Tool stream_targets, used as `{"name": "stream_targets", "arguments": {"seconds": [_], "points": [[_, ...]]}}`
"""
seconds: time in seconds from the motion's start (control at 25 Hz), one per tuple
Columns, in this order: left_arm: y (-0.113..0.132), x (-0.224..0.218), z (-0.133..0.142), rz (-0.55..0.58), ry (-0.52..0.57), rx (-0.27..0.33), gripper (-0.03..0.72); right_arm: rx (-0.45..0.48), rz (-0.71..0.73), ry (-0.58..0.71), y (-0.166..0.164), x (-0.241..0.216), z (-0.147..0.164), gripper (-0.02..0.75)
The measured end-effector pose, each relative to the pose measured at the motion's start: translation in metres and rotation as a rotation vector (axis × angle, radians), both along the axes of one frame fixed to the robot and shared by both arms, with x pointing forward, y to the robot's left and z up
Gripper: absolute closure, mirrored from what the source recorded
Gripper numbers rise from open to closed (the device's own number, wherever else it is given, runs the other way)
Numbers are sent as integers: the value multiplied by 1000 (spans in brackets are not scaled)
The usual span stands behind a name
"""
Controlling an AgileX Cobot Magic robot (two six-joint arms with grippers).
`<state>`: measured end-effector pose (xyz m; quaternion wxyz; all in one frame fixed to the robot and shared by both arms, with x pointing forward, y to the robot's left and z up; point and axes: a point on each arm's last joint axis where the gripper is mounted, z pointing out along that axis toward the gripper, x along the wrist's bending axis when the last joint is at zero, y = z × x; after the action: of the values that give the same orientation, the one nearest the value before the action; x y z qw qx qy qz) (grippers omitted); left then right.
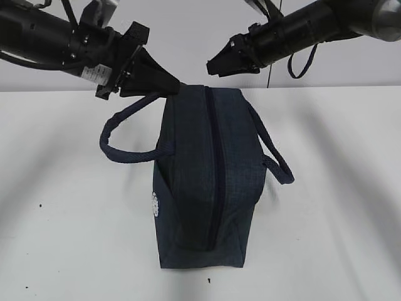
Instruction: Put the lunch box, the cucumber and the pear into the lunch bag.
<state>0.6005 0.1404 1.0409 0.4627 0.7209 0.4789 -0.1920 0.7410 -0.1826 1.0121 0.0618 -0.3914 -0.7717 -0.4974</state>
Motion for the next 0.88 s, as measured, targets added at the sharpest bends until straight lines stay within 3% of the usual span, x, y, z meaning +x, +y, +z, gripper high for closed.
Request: {"name": "stream_targets", "arguments": {"seconds": [0.08,0.16,0.32,0.44,0.76,0.88], "points": [[0,1,0,12,-7,5,619,8,-9,20,0,0,0,322],[1,3,1,30,-18,7,549,13,-2,40,1,-2,0,292],[2,4,5,53,-42,8,373,29,24,110,2,-7,0,279],[2,3,6,53,-49,15,284,33,22,124,2,-7,0,279],[20,6,16,96,-85,27,253,8,19,94,0,-14,23,278],[32,1,30,105,-147,75,253,-44,7,74,-3,-21,38,278]]}}
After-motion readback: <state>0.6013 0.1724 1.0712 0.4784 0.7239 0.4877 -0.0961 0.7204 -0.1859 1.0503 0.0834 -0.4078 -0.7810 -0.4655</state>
